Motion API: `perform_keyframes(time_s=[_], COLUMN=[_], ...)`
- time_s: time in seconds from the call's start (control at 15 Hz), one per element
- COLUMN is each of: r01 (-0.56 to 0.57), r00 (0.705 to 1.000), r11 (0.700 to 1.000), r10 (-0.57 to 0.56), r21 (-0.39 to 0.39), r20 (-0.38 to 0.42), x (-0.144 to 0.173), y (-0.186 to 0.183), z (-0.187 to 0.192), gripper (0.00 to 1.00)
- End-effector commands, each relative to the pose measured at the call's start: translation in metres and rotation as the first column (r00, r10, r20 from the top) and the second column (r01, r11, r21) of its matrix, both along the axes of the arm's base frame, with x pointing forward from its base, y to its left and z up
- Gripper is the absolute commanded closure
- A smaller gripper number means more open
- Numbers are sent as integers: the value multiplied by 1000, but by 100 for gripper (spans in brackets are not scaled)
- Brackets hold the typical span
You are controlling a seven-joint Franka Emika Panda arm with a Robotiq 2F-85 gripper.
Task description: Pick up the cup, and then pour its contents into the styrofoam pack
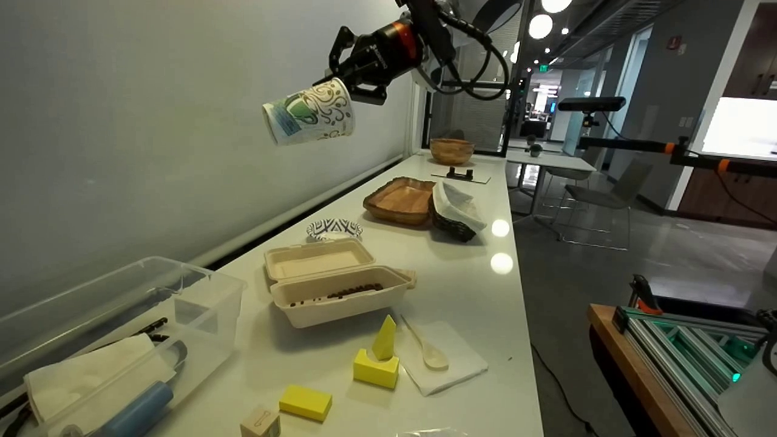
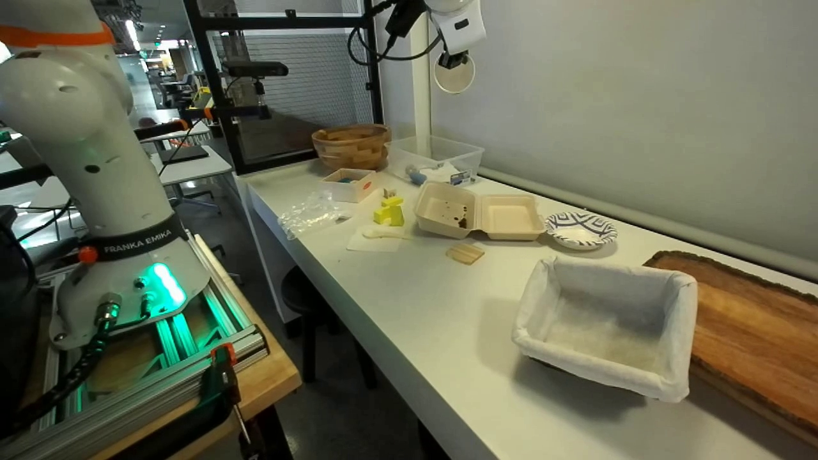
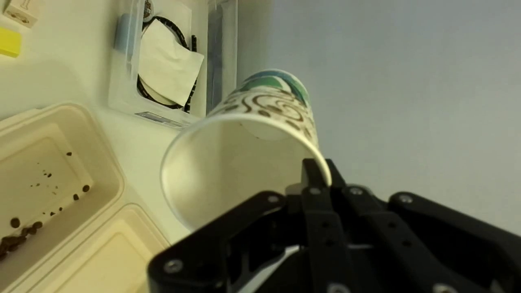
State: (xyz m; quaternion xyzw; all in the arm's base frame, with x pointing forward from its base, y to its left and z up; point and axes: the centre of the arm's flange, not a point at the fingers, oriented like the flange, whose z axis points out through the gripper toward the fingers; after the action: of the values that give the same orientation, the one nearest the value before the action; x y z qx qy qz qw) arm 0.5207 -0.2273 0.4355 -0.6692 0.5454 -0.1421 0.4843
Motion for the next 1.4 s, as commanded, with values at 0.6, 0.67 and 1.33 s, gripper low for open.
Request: perform_keyframes(time_s=[0.6,0.67,1.33], r01=[-521,-558,-748], r00=[840,817,661], r11=[817,785,539], r10=[439,462,565], r21=[-247,-268,-386], r20=[-319,-344,-494], x=[107,117,157], y=[21,29,86], z=[-55,-66,-84], gripper=[99,99,96])
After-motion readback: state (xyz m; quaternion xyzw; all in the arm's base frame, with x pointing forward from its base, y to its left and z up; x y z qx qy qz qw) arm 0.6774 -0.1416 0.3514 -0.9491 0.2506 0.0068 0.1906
